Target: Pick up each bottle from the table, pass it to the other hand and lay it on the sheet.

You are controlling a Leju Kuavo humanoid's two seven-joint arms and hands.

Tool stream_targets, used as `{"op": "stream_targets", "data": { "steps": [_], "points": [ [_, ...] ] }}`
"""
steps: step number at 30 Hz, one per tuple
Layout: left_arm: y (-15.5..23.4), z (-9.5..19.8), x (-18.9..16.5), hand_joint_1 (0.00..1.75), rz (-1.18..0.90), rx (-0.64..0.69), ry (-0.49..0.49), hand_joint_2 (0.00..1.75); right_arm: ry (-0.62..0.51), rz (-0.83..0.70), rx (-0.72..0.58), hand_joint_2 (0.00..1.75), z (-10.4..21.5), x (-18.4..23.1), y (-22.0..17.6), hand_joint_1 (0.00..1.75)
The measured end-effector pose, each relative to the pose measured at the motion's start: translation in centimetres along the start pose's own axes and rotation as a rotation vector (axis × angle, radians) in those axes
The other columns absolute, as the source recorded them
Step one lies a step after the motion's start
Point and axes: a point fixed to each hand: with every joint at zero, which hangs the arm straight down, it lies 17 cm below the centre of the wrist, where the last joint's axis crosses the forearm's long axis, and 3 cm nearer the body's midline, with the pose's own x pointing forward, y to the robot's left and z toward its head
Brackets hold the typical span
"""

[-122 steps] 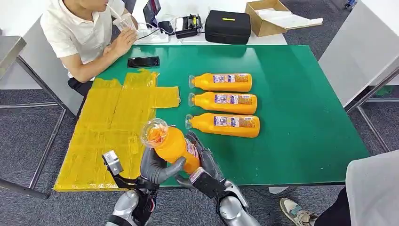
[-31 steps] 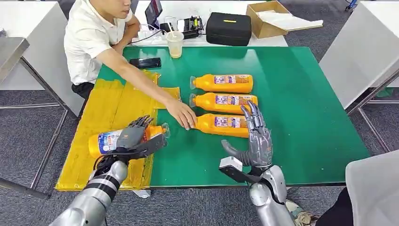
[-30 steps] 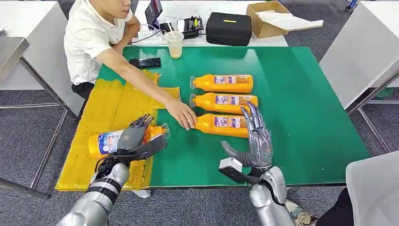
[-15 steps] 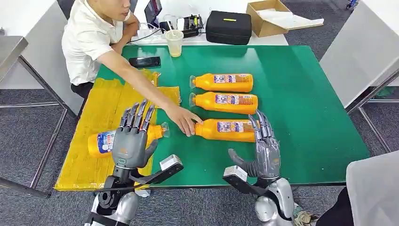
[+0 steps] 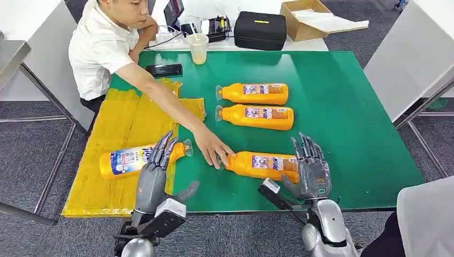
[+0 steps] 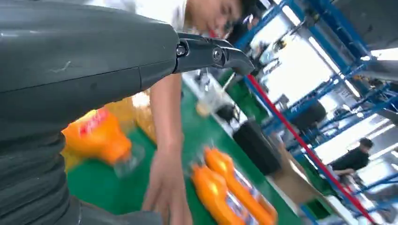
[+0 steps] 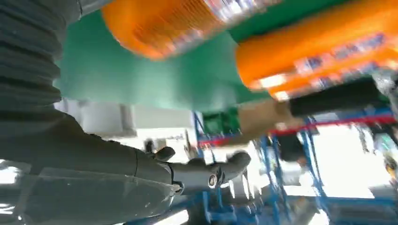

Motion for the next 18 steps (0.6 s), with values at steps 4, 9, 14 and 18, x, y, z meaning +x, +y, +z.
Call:
{"op": "stream_targets", "data": {
  "steps": [4, 9, 14, 18],
  "points": [
    [0.0, 0.4, -0.4, 0.00, 0.048, -0.006, 0.033, 1.75, 0.039, -0.038, 0.108, 1.75, 1.3, -1.0, 3.1, 0.00],
    [0.2, 0.5, -0.9, 0.00, 0.070, -0.006, 0.061, 1.75, 0.060, -0.055, 0.164, 1.75, 2.1, -1.1, 4.9, 0.00],
    [0.0, 0.6, -0.6, 0.00, 0.086, -0.024, 0.061, 1.75, 0.081, -0.073, 0.216, 1.75, 2.3, -1.4, 6.0, 0.00],
    [0.0, 0.5, -0.5, 0.00, 0.088, -0.026, 0.057, 1.75, 0.087, -0.058, 0.221, 1.75, 1.9, -1.8, 6.1, 0.00]
  ]
}}
